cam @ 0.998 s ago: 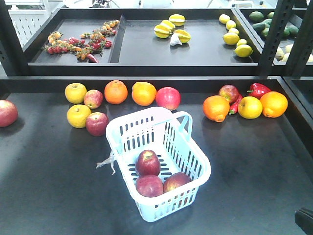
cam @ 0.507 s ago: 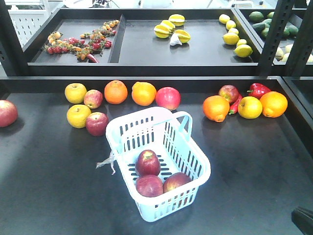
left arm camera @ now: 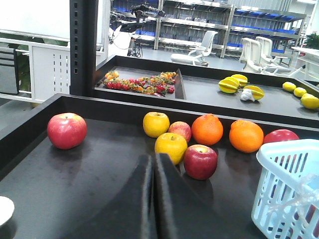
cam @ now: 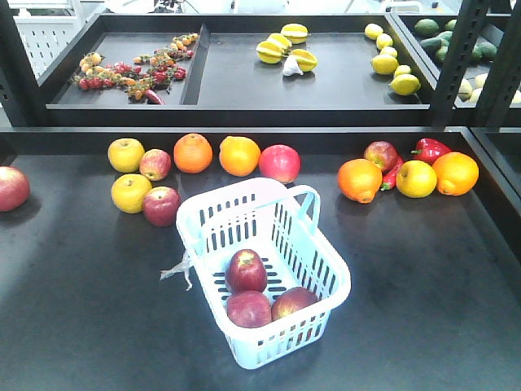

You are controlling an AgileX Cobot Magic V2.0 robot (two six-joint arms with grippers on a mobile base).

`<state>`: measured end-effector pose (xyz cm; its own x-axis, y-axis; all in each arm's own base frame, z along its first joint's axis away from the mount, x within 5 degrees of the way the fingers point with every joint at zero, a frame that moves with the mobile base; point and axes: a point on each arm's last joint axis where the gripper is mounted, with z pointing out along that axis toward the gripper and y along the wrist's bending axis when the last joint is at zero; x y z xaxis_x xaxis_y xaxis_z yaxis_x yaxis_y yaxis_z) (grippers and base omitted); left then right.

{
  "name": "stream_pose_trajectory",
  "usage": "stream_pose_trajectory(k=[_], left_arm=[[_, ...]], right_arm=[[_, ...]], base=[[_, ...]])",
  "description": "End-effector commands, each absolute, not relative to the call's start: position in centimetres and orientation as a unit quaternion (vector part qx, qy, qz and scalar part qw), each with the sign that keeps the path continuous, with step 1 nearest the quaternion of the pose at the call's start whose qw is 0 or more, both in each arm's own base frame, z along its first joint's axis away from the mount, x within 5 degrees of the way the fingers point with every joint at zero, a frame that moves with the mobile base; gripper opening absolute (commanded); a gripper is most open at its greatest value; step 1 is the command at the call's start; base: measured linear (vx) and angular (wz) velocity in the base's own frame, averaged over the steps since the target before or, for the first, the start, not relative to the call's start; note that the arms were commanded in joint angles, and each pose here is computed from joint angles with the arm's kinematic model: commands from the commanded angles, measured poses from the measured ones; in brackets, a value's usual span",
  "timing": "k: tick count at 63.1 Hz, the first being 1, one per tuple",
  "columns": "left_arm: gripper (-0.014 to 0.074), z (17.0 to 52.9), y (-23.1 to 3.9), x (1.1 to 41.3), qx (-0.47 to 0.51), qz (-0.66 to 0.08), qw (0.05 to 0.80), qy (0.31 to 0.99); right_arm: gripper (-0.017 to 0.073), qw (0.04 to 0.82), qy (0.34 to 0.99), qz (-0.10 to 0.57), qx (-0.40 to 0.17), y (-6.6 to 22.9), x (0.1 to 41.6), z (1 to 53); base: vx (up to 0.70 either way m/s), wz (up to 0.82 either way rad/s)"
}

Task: Pick three apples into basket with both arms

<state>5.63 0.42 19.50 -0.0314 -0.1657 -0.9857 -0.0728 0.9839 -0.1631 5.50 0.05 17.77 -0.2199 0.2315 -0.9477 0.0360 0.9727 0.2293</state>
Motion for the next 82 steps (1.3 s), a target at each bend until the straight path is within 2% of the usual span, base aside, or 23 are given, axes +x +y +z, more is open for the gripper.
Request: stream_pose_trajectory(k=[1, 10, 22, 82], left_arm=[[-0.0006, 19.5, 0.4, 5.6, -0.084, -0.041, 0.714, 0.694], [-0.0006, 19.5, 0.4, 5.6, -0.084, -0.041, 0.714, 0.694], [-0.0006, 19.5, 0.4, 5.6, -0.084, -0.042, 0.714, 0.693], [-0.0006, 19.5, 0.4, 5.6, -0.084, -0.042, 0.714, 0.693]], right_arm=[[-0.0004, 0.683, 0.724, 0.067, 0.071, 0.0, 5.6, 18.8], [-0.0004, 0.733, 0.675, 0.069, 0.054, 0.1, 5.6, 20.1], [-0.0004, 0.755, 0.653, 0.047, 0.024, 0.2, 5.6, 20.7], [-0.0004, 0.756, 0.652, 0.049, 0.025, 0.2, 5.6, 20.7]], base=[[0.0, 0.0], [0.0, 0.0], [0.0, 0.0], [0.0, 0.0]])
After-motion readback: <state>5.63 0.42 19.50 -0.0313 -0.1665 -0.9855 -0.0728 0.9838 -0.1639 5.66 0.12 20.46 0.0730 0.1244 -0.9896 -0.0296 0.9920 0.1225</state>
